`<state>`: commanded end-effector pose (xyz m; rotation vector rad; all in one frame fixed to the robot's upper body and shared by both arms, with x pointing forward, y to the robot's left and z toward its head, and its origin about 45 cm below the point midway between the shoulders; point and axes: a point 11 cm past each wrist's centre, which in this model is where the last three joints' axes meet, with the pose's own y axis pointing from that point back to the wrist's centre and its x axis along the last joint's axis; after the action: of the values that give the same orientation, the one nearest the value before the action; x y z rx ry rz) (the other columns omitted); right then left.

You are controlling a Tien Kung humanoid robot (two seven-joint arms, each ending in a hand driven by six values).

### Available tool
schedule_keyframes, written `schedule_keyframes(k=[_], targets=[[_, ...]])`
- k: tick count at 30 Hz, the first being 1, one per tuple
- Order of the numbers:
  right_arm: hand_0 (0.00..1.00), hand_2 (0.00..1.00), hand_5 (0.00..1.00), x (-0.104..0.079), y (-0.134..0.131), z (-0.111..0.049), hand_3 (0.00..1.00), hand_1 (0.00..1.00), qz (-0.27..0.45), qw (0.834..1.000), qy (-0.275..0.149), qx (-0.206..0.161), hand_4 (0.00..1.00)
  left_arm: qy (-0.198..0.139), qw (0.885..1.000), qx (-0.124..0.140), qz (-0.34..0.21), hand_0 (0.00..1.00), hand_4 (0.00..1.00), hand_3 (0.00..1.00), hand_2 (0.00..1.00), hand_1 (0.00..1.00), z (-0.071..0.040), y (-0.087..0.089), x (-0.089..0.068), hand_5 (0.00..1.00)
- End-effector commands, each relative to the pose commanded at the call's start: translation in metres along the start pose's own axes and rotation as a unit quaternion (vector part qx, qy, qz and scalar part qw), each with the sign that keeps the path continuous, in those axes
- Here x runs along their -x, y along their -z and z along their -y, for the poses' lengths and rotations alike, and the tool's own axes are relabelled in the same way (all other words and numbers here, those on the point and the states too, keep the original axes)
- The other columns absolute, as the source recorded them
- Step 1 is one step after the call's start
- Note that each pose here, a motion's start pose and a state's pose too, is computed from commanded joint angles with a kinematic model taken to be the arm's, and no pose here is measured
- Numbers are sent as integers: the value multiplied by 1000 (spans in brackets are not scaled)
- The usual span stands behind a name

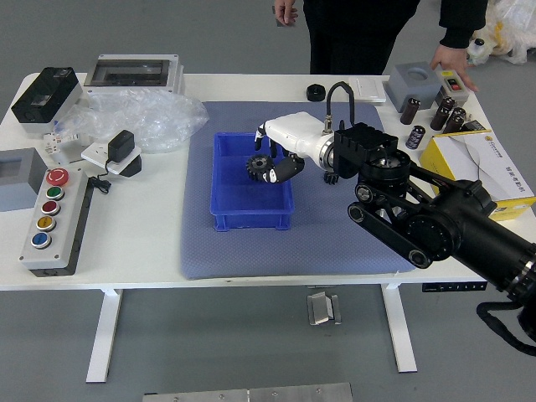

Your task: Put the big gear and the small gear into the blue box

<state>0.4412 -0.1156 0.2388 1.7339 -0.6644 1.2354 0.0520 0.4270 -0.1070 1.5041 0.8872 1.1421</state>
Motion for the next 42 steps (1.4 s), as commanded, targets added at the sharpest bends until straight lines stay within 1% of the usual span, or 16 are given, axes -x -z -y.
schedule_keyframes(k=[2, 3, 8, 9, 11, 14, 15, 20, 21, 26, 27, 28, 32, 33, 37, 42], targets=[[586, 643, 471, -1, 0, 0, 889, 546, 2, 1000, 1, 0, 905, 0, 1000, 0, 0, 854, 674, 827, 805, 822, 0, 0, 0, 307], [607, 723, 525, -2, -1, 0, 978, 583, 4, 1000, 1, -1, 958, 0, 1000, 0, 0, 854, 673, 828, 805, 822, 0, 0, 0, 307], [607, 723, 525, -6, -1, -1, 978, 583, 8, 1000, -4, -1, 958, -1, 1000, -1, 0, 854, 673, 828, 805, 822, 0, 1, -1, 307], [600, 712, 526, -7, -2, -1, 935, 574, 9, 1000, -7, 0, 963, -1, 1000, -1, 0, 854, 673, 828, 805, 823, 0, 1, -1, 306], [600, 712, 526, -11, -6, -4, 935, 574, 9, 1000, -12, 1, 963, -1, 1000, 0, 0, 854, 673, 828, 805, 823, 0, 0, -1, 306], [600, 712, 526, -15, -20, -10, 935, 574, 10, 1000, -21, 11, 963, 0, 1000, 0, -2, 854, 673, 828, 805, 823, 0, 0, 0, 306], [577, 659, 452, -15, -25, -12, 826, 544, 11, 1000, -23, 14, 901, 0, 1000, 0, -2, 854, 673, 828, 805, 822, 0, 0, 0, 306], [577, 659, 452, -6, -61, -25, 826, 544, 17, 999, -18, 42, 901, -1, 1000, 1, -5, 854, 673, 828, 805, 822, 0, 0, -1, 306], [559, 640, 350, -4, -66, -26, 679, 520, 19, 999, -17, 46, 823, -1, 1000, 1, -5, 854, 673, 828, 805, 823, 0, 0, -1, 306], [559, 640, 350, 10, -92, -34, 679, 520, 26, 998, 1, 65, 823, 0, 1000, 3, -5, 854, 673, 828, 805, 823, 0, -2, 0, 306], [563, 640, 301, 13, -96, -34, 648, 526, 26, 997, 5, 68, 804, 0, 1000, 3, -5, 854, 673, 828, 805, 823, 0, -3, 0, 306], [563, 640, 301, 16, -99, -35, 648, 526, 27, 997, 10, 71, 804, 0, 1000, 4, -5, 854, 673, 828, 805, 823, 0, -3, 0, 306], [563, 640, 301, 25, -108, -35, 648, 526, 28, 996, 20, 79, 804, 1, 1000, 3, -5, 854, 673, 828, 805, 823, 0, -3, 1, 306], [557, 638, 239, 26, -109, -34, 646, 520, 27, 996, 21, 80, 800, 1, 1000, 3, -5, 854, 673, 828, 805, 823, 0, -3, 1, 307], [557, 638, 239, 31, -111, -33, 646, 520, 24, 996, 26, 84, 800, 0, 1000, 4, -5, 854, 673, 828, 805, 823, 0, -3, 1, 307], [552, 637, 231, 32, -113, -30, 653, 512, 23, 996, 24, 88, 801, 1, 1000, 4, -4, 854, 673, 828, 805, 823, 0, -3, 1, 307]])
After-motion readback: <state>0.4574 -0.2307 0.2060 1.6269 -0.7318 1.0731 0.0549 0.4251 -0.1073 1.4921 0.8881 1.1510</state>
